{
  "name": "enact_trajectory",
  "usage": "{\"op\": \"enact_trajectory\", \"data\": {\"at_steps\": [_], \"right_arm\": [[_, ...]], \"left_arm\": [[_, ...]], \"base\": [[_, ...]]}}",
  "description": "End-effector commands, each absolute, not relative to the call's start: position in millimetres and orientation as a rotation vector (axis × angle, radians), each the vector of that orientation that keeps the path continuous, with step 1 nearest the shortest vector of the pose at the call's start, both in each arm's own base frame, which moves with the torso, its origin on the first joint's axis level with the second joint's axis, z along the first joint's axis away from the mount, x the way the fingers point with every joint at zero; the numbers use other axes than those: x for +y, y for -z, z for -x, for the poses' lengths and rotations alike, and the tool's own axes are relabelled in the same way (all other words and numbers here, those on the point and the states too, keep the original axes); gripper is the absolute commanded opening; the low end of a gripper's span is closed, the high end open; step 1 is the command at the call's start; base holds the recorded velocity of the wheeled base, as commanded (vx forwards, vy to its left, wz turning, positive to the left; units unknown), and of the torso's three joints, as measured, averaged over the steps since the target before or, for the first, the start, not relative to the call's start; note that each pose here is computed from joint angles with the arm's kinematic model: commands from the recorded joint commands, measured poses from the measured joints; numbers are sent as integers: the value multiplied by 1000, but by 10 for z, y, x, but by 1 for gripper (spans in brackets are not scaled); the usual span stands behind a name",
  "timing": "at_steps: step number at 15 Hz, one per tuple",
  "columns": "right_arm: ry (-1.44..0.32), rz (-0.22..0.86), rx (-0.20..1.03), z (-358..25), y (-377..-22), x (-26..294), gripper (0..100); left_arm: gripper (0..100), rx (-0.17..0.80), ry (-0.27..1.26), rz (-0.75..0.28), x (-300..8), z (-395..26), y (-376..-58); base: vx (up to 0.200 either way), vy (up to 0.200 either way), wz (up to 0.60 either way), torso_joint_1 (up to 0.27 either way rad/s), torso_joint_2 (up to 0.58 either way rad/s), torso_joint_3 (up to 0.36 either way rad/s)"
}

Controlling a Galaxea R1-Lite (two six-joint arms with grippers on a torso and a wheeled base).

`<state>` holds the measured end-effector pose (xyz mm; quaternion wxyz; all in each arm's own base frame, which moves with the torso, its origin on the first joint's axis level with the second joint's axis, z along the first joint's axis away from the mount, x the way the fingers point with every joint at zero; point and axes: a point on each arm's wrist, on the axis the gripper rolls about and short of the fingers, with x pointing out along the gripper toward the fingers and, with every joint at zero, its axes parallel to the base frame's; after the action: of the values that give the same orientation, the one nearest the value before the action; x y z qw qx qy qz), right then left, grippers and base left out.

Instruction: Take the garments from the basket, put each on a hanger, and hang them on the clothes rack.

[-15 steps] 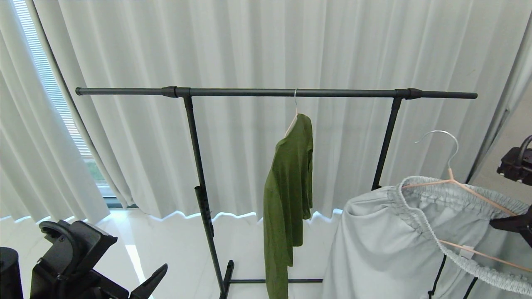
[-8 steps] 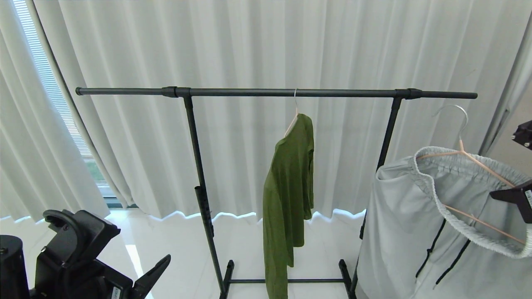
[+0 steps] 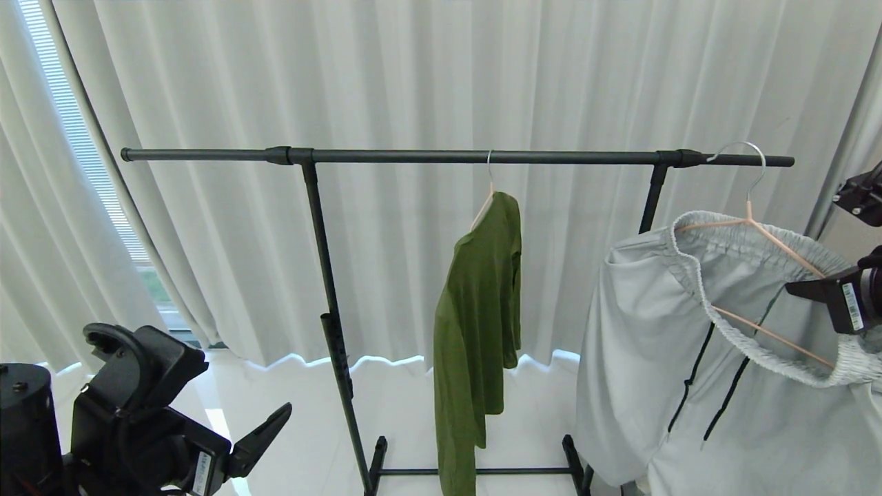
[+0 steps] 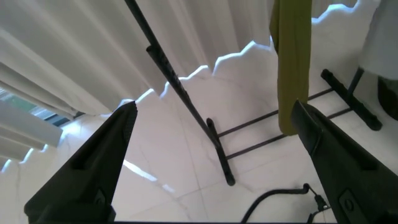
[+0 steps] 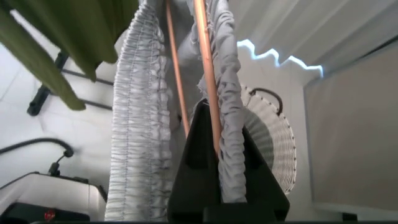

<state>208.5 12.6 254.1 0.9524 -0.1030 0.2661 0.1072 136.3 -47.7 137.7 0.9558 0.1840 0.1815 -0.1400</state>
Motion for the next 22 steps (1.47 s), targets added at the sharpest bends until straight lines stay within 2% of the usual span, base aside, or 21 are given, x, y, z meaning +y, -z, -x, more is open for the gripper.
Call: {"op": "enact_trajectory", "data": {"at_steps": [1,11,22], "right_arm": [[-221,209,552,-2116,-2514,129,0],[-252,201,522,-2226,-2492,151,0],[-260,205,530,-2985,-2312,215,0]], "left_arm": [[100,374,285,-375,-480,-1372,-1370],[100,378,285,-376,-478,-1366,-1358],[100,363,288,-374,-480,-1352,-1384]], "base": [[200,0,0,-2,7,2],[200,0,0,5,4,2],[0,0,0,0,0,0]]}}
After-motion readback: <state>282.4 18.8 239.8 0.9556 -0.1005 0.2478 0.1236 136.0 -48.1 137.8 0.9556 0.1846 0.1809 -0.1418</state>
